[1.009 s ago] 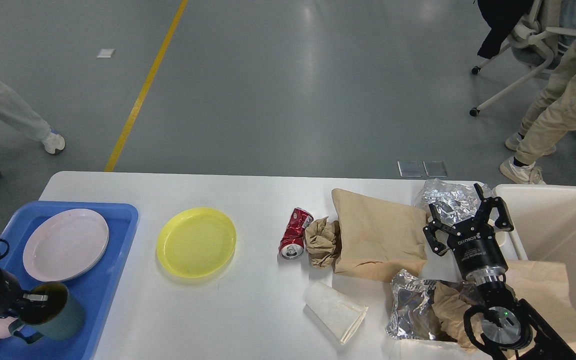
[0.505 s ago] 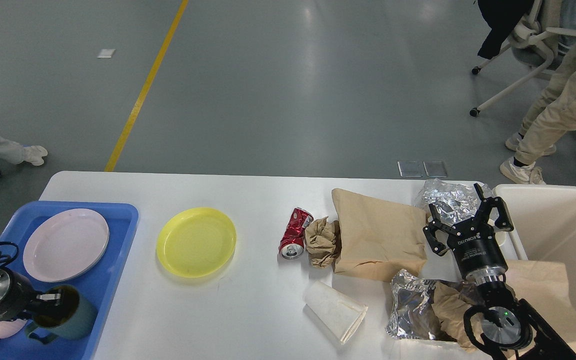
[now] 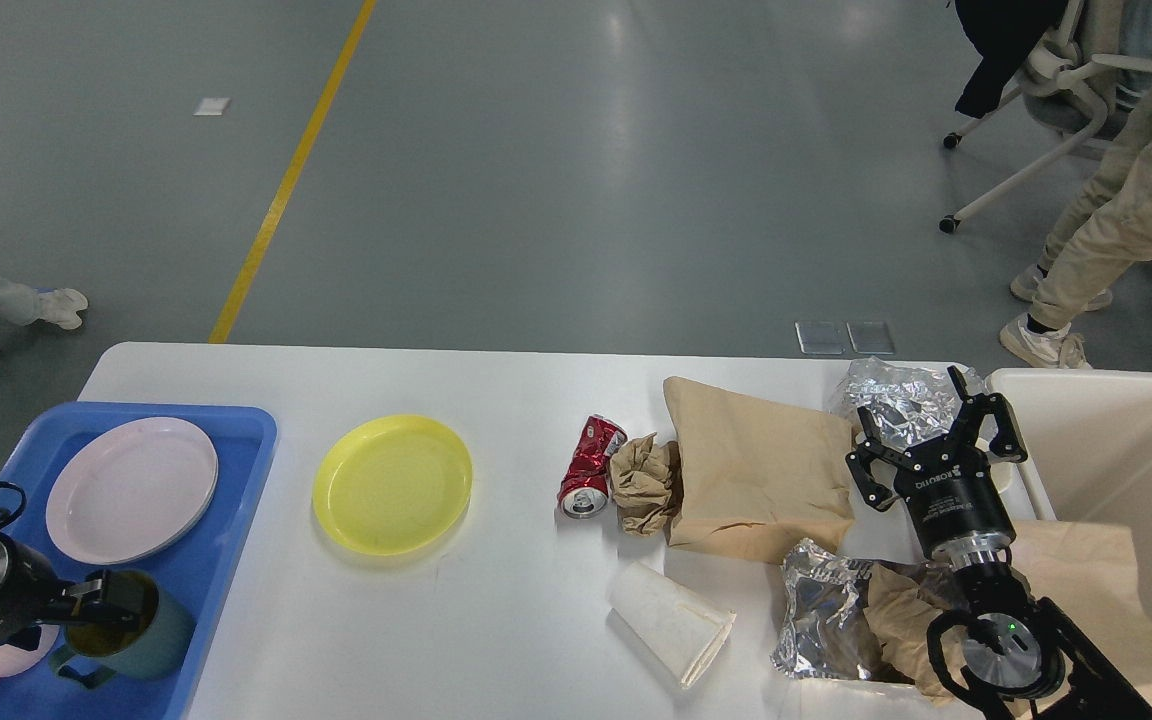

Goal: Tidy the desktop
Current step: 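Move the left gripper to the rim of the yellow plate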

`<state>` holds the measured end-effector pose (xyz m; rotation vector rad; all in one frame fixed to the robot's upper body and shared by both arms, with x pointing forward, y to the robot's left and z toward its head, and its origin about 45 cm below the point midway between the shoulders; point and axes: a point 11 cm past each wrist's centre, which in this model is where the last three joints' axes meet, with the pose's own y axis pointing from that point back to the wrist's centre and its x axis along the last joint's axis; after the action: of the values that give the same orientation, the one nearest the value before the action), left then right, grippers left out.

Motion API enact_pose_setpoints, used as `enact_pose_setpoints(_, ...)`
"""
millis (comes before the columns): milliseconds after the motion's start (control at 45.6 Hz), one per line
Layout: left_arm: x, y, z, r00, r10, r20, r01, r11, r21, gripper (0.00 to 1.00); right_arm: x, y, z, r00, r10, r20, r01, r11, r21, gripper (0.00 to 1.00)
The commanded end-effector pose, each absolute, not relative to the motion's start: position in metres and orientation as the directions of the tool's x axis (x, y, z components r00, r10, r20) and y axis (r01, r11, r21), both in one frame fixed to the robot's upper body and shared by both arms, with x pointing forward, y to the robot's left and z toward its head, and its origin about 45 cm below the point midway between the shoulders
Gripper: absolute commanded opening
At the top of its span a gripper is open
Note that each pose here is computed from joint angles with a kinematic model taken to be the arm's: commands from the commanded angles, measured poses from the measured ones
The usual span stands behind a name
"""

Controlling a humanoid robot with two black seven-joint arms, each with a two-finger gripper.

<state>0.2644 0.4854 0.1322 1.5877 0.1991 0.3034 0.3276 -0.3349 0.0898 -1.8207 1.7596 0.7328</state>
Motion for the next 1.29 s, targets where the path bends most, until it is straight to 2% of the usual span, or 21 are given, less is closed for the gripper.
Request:
enact_pose_setpoints(0,0.27,0.478,0.144,0.95,0.313,0.01,-0.007,-0.011,1.0,0.96,0.327,-0.335,0.089,0.018,-0.73,-0.683,-0.999,-0.039,0.015,1.0)
enact_pose_setpoints(88,0.275,0.477,0.158,0.952,0.307,-0.019,0.023,-0.009,1.0,0.96,0.328,-0.335,0.09,0.02,-0.73,-0.683,-0.999,-0.04,0.013,1.0)
enact_pose_setpoints(373,0.305,0.459,0.25,0.957,0.284,0.049,-0.041,-0.036,0.999,0.96,0.328,-0.335,0.09,0.02,-0.73,-0.683,-0.999,-0.04,0.013,1.0)
enact_pose_setpoints(570,0.337,0.386,0.306,0.979,0.178,0.103,-0.101,-0.02,0.995,0.96,0.328,-0.335,0.09,0.02,-0.73,-0.683,-0.999,-0.039,0.012,1.0)
enact_pose_setpoints(636,0.347,0.341,0.327,0.981,0.146,0.129,-0.129,-0.009,0.992,0.96,0.328,-0.335,0.09,0.02,-0.73,-0.683,-0.999,-0.04,0.013,1.0)
enact_pose_setpoints(834,0.337,0.248,0.353,0.986,0.102,0.129,-0.134,0.04,0.99,0.96,0.328,-0.335,0.09,0.02,-0.73,-0.683,-0.999,-0.04,0.013,1.0)
enact_pose_setpoints(943,0.326,0.214,0.371,0.981,0.118,0.154,-0.163,0.072,0.984,0.96,0.327,-0.335,0.089,0.018,-0.73,-0.683,-0.999,-0.039,0.015,1.0)
enact_pose_setpoints(1097,0.321,0.198,0.386,0.969,0.173,0.175,-0.199,0.132,0.971,0.96,0.328,-0.335,0.09,0.02,-0.73,-0.683,-0.999,-0.04,0.013,1.0)
enact_pose_setpoints(1272,0.322,0.202,0.381,0.968,0.189,0.165,-0.192,0.132,0.972,0.96,0.328,-0.335,0.09,0.02,-0.73,-0.683,-0.999,-0.039,0.012,1.0)
